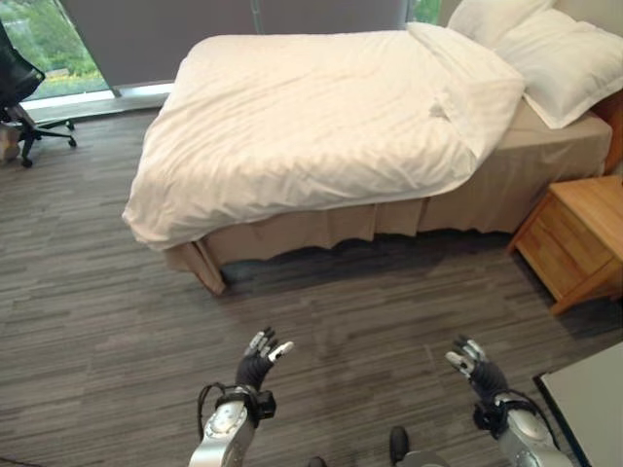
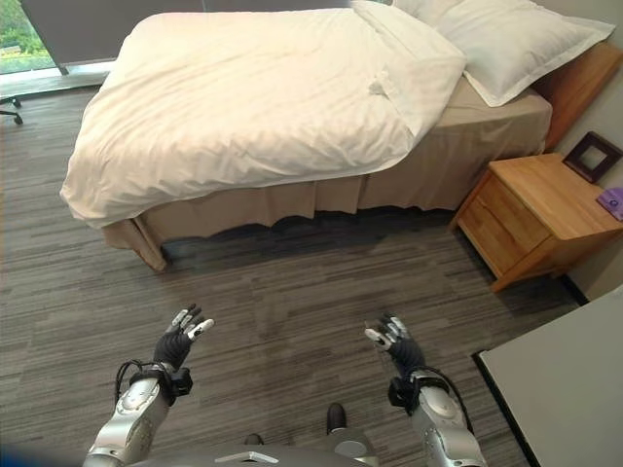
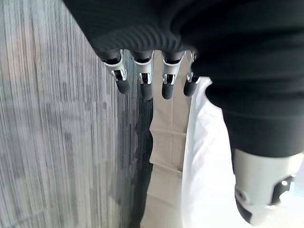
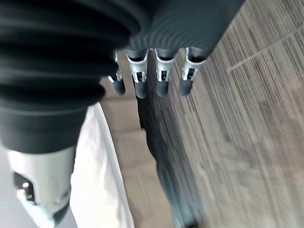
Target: Making the bed.
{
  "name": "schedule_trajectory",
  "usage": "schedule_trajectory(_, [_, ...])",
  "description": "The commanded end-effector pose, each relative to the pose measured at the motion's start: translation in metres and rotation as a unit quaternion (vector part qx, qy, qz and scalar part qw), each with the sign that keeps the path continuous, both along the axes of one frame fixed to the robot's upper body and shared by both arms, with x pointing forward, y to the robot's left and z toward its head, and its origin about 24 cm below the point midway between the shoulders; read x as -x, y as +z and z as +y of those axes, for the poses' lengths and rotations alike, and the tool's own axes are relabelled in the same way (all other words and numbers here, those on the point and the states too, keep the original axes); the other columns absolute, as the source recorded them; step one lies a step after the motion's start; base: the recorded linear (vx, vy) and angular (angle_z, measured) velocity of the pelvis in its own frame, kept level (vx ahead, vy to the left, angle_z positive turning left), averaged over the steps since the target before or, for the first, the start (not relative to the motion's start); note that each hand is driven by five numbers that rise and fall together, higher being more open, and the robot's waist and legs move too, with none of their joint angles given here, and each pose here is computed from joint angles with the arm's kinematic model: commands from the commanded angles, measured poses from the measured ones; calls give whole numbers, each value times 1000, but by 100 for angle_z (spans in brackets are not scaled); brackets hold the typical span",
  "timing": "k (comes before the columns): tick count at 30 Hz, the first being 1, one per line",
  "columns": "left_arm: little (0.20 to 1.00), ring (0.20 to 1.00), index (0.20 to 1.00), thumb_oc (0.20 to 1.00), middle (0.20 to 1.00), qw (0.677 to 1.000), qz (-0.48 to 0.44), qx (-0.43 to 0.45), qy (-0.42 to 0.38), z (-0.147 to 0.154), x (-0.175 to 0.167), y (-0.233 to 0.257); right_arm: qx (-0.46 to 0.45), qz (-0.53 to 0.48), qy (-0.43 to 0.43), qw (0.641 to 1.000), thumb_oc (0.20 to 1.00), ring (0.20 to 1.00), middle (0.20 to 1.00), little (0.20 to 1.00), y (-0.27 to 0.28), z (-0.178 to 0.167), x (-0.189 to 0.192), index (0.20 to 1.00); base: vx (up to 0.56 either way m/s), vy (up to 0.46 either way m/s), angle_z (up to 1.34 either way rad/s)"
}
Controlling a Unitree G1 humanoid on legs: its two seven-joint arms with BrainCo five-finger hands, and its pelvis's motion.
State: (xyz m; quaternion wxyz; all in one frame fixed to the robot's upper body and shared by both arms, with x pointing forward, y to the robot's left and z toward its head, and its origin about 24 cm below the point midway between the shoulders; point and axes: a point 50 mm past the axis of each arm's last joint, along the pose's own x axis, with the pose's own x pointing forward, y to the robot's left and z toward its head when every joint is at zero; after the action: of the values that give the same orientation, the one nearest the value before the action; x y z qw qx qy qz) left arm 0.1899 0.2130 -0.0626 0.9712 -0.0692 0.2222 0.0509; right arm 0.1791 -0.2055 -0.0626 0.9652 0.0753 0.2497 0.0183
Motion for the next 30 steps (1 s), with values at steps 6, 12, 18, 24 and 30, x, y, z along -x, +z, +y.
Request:
schedule_trajectory(6, [1000, 1000, 1000, 1000, 1000, 996, -66, -62, 15, 24, -22, 26, -5, -83, -1, 996, 1000, 1000, 1000, 1000, 26, 4, -28, 1000, 12, 49, -38])
schedule_trajectory(12, [1000, 1000, 1000, 1000, 1000, 992, -102, -71, 17, 29, -36, 42, -16, -70, -9, 997, 1000, 1000, 1000, 1000, 20, 3, -20, 1000, 280, -272, -12])
schedule_trajectory(18, [1000, 1000, 1000, 1000, 1000, 991, -112, -78, -19, 16, -48, 46, 3, -54, 3, 999, 1000, 1000, 1000, 1000, 15, -1, -14, 1000, 354, -328, 12])
schedule_trajectory(24, [1000, 1000, 1000, 1000, 1000, 992, -117, -13, -54, -16, -58, 46, -2, -60, -14, 998, 1000, 1000, 1000, 1000, 19, -14, -18, 1000, 379, -635, 11])
schedule_trajectory(30, [1000, 1000, 1000, 1000, 1000, 992, -105, 10, -62, -32, -59, 37, 24, -50, -39, 998, 1000, 1000, 1000, 1000, 20, -37, -13, 1000, 312, -272, 7])
